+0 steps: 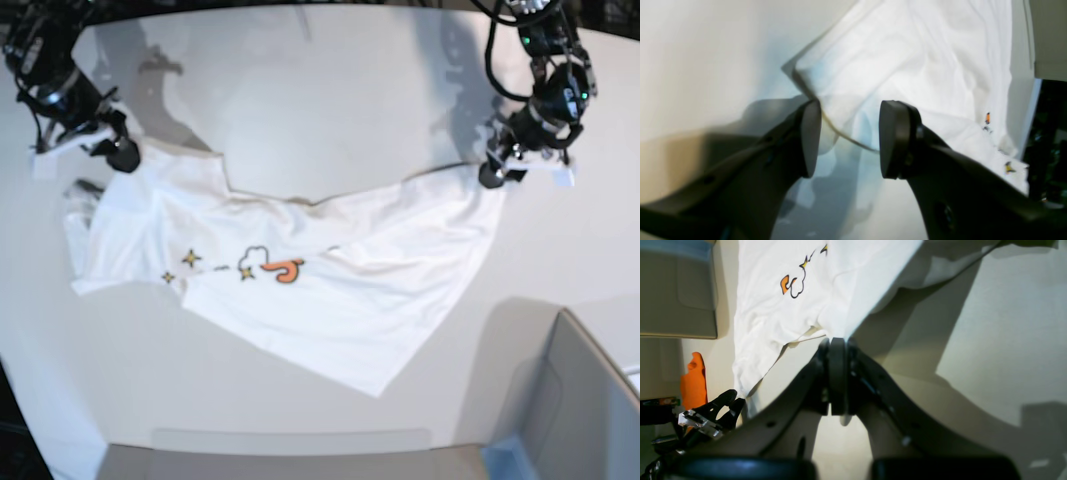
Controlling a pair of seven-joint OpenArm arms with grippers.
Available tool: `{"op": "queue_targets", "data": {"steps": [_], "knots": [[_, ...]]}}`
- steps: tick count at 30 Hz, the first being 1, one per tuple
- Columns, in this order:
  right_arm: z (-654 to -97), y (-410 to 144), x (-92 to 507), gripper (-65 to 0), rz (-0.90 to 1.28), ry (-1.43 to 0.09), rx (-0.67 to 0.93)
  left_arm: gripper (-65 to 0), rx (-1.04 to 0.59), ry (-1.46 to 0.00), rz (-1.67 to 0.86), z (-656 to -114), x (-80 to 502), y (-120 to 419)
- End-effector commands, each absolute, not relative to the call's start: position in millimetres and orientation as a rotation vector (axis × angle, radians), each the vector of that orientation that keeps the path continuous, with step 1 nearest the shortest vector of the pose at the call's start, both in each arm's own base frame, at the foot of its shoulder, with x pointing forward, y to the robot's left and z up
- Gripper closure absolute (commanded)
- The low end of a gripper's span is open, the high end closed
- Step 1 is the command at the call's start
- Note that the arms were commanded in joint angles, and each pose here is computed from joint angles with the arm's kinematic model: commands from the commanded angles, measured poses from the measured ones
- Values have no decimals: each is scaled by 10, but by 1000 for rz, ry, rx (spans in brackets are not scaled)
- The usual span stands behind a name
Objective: Layout the t-shirt on the table in an organized manner, then fold the t-shirt properly
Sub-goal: 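Grasp the shirt's two shoulder corners, one with each gripper, then lift the shirt with both grippers and flip it over, print side up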
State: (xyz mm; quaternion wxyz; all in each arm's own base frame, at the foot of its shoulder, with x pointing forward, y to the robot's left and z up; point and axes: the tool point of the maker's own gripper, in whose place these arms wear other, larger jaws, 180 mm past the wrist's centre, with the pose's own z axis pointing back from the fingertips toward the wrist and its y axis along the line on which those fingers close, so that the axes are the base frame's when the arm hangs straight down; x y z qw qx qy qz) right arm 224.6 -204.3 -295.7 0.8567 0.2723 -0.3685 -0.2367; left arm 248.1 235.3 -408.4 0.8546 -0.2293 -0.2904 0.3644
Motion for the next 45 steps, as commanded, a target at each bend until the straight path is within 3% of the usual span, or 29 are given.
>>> {"op": "queue_targets", "data": {"steps": [1, 9, 12, 18, 30, 35, 40, 45], "knots": [[-2868, -2054, 2271, 0, -482, -806, 577, -292, -451, -596, 753, -4102, 2453, 2382], [-2867, -2042, 2275, 0, -481, -805, 580, -284, -511, -612, 771, -4073, 2646, 2213], [-2859, -2029, 2281, 0, -480, -807, 586, -213, -530, -580, 810, -4213, 2690, 2183], [-2857, -2024, 2272, 0, -466, -807, 584, -4, -565, -535, 858, -4353, 2828, 2157], [-2138, -2130, 2827, 0, -221, -1063, 562, 0, -487, -932, 839, -3199, 2939, 2781], [-1962, -2189, 2838, 0, -236, -1120, 606, 0, -478, -941, 851, -3186, 2916, 2840], [-1695, -2165, 2861, 0, -107, -1191, 621, 0, -483, -937, 853, -3201, 2917, 2817], [-1488, -2381, 2549, 0, -147, -1251, 704, 0, -494, -937, 871, -3219, 2915, 2788]]}}
